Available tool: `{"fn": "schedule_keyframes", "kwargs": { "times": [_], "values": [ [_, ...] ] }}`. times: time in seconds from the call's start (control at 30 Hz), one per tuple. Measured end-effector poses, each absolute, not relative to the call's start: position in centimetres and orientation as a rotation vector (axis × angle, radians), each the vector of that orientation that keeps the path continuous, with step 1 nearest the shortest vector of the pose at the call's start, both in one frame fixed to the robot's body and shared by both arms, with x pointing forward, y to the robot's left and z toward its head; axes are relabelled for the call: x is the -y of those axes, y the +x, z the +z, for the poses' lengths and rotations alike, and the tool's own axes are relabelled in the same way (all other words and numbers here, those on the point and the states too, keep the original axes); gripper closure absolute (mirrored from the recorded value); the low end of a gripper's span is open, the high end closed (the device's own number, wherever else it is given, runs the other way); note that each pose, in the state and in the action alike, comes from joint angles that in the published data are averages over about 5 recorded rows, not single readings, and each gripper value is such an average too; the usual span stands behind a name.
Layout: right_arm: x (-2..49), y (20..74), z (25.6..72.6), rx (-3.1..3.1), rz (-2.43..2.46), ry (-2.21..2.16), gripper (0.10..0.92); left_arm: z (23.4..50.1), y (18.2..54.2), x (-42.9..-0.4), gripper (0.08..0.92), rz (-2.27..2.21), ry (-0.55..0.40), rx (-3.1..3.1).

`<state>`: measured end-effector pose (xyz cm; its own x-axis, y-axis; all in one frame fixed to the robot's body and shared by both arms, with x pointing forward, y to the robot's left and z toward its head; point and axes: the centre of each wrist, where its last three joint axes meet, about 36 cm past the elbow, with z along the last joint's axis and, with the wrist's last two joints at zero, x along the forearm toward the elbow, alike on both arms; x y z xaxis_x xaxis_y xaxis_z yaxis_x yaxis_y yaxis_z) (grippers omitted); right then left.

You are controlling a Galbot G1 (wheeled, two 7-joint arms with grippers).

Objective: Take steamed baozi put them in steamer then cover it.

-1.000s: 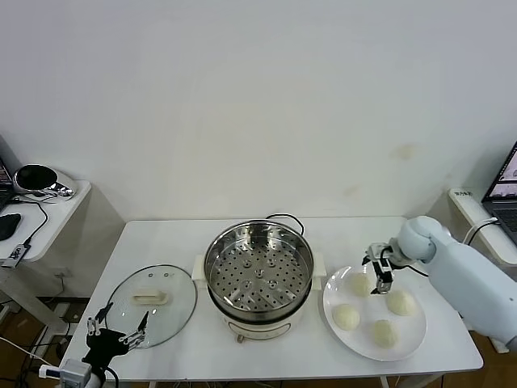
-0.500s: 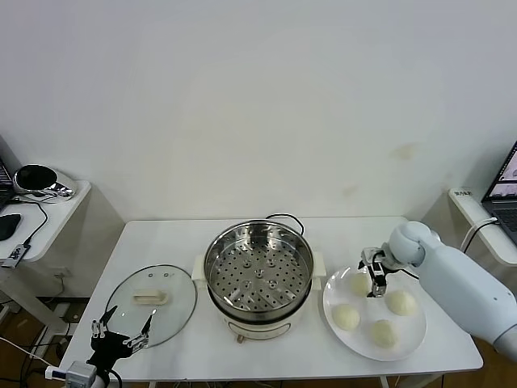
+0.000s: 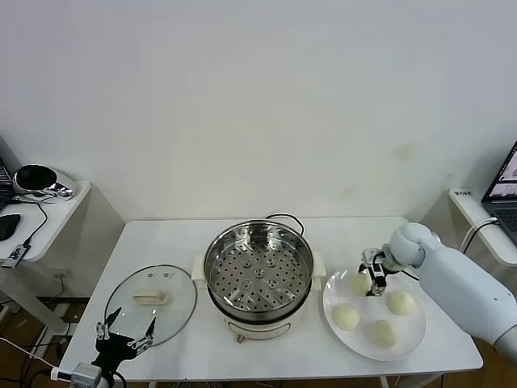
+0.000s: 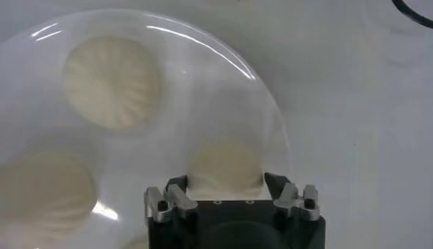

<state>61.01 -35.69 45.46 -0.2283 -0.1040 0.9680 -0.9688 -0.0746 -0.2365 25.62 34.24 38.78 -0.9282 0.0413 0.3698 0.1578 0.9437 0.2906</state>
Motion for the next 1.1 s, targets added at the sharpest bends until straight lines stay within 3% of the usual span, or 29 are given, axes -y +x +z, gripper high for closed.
{"fn": "schedule_keyframes", "kwargs": {
  "times": [0.5,0.8,1.1],
  "values": [
    [37.5,60.7,49.7,1.463,1.399,1.195,0.425,38.6,25.9,-33.2,0.177,-0.442,-0.169,2.743],
    [36.6,62.2,56.7,1.533,1.418,1.213,0.428,38.7,26.2,-32.5,0.177,-0.439,-0.186,2.76],
    [31.0,65.6,64.6,1.57,1.465,1.343,0.434,39.5,26.5,-32.8,0.177,-0.439,-0.182,2.783]
  ]
}}
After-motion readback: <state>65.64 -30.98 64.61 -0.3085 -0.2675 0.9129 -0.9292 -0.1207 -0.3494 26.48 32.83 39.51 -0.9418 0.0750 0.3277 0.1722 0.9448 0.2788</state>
